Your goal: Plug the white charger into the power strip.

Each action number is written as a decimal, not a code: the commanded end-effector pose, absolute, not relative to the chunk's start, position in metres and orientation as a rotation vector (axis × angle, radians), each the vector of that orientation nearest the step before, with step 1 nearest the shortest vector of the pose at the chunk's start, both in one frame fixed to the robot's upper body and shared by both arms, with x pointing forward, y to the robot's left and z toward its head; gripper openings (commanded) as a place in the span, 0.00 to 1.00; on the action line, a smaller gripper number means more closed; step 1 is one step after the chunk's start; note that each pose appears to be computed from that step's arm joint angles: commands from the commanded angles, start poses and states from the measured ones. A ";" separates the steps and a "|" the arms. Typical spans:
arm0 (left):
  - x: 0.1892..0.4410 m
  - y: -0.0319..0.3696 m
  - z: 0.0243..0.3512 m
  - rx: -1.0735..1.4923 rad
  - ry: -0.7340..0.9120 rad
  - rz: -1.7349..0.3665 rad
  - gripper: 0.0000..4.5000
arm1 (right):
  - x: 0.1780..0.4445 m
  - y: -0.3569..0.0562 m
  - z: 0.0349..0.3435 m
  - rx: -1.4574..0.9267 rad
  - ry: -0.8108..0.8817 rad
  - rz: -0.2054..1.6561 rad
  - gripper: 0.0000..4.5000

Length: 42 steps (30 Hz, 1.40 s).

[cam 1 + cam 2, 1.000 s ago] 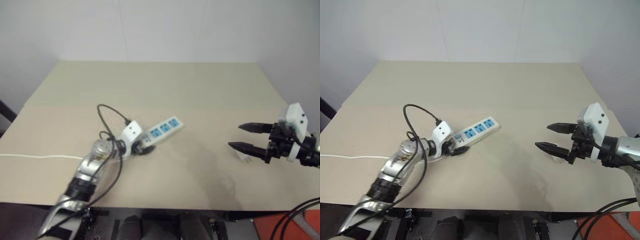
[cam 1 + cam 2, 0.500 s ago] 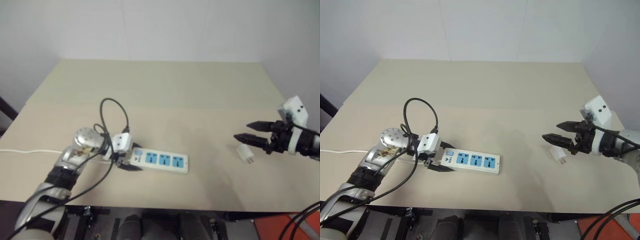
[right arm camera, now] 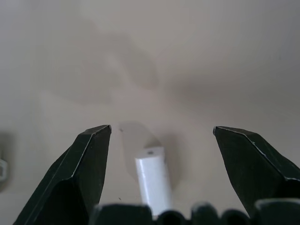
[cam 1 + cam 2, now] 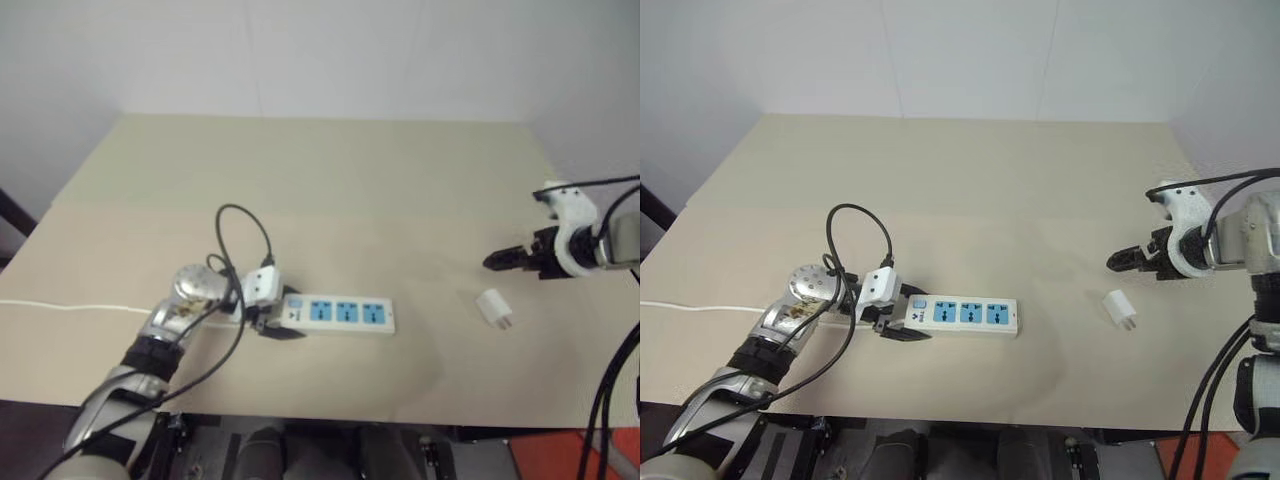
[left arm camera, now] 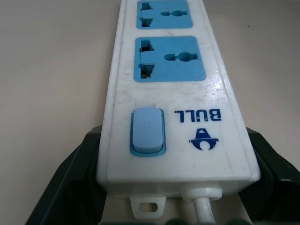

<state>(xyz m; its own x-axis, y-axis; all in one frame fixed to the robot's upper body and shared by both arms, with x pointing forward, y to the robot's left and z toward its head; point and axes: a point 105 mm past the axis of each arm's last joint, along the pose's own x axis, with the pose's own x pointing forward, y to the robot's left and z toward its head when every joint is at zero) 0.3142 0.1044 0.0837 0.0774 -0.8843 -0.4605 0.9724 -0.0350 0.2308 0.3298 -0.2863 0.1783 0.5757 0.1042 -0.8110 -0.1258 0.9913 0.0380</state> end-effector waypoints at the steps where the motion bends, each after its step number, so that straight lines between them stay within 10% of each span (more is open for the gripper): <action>1: 0.312 0.097 0.089 0.558 0.151 -1.502 0.74 | 0.329 -0.287 0.183 -0.056 0.970 0.125 0.92; 21: 0.306 0.093 0.083 0.543 0.162 -1.496 0.74 | 0.326 -0.273 0.130 -0.178 1.183 0.188 0.92; 31: 0.308 0.098 0.084 0.546 0.170 -1.470 0.74 | 0.333 -0.266 0.125 -0.228 1.175 0.245 0.26; 37: 0.311 0.099 0.085 0.547 0.172 -1.466 0.74 | 0.342 -0.262 0.148 -0.279 1.056 0.284 0.25; 42: 0.314 0.099 0.085 0.545 0.180 -1.472 0.74 | 0.364 -0.218 0.213 -0.284 0.569 0.498 0.25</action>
